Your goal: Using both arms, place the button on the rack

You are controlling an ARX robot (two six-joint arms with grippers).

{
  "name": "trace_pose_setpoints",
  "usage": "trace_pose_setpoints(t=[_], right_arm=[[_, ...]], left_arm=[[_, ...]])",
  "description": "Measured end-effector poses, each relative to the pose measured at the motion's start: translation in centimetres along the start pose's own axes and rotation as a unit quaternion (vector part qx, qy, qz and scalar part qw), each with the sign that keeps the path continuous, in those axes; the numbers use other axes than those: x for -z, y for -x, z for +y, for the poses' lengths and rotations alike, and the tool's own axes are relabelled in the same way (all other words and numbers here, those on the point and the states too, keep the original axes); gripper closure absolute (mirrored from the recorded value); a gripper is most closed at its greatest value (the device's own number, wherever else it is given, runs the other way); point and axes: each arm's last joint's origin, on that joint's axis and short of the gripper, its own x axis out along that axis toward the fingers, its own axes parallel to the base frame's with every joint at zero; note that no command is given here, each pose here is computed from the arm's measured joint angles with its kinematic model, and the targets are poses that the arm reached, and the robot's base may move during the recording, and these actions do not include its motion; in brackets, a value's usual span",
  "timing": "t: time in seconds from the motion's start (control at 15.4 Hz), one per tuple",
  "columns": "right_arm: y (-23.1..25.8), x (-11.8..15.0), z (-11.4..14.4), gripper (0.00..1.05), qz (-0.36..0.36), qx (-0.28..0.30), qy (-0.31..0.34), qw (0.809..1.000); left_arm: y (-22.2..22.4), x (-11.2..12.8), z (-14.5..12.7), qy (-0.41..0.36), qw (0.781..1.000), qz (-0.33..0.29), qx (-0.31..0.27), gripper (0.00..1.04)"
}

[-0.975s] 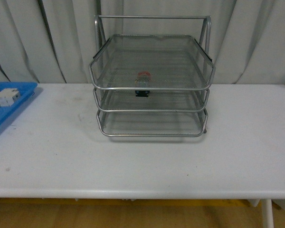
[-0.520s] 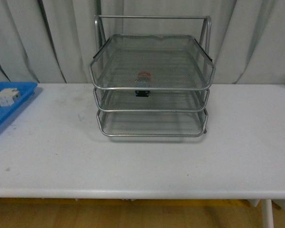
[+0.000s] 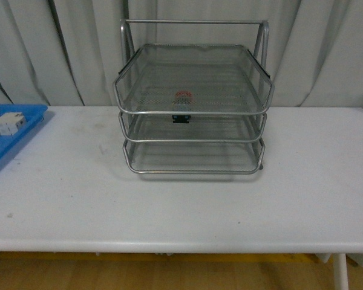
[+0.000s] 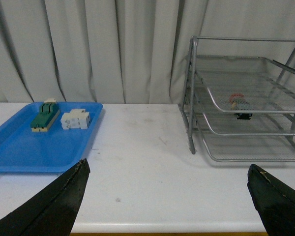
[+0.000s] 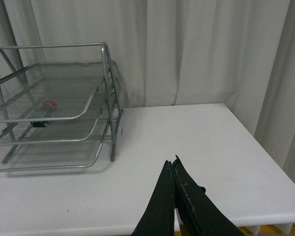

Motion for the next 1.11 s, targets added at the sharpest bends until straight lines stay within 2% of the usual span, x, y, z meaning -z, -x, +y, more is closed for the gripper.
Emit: trace_pose_setpoints(t=[0.39,0.46,0.52,0.65,1.11], right_arm=[[1.5,0.1,0.0,1.03,-0.002,-0.001,0.0,1.0],[1.5,0.3,0.0,0.94,0.005,-0.001,0.001,1.0],[1.5,0.3,0.0,0.55,0.005,-0.001,0.001,1.0],[1.5,0.3,0.0,0.06,0.005,-0.001,0.001,1.0],[1.5,0.3,0.0,0.06,0.005,-0.001,0.001,1.0]], left_arm=[[0.0,0.0,0.0,0.0,1.0,0.0,0.0,0.07],[0.0,0.0,0.0,0.0,1.0,0.0,0.0,0.07],[0.0,0.0,0.0,0.0,1.0,0.0,0.0,0.07],[0.0,0.0,0.0,0.0,1.0,0.0,0.0,0.07],[0.0,0.0,0.0,0.0,1.0,0.0,0.0,0.07]])
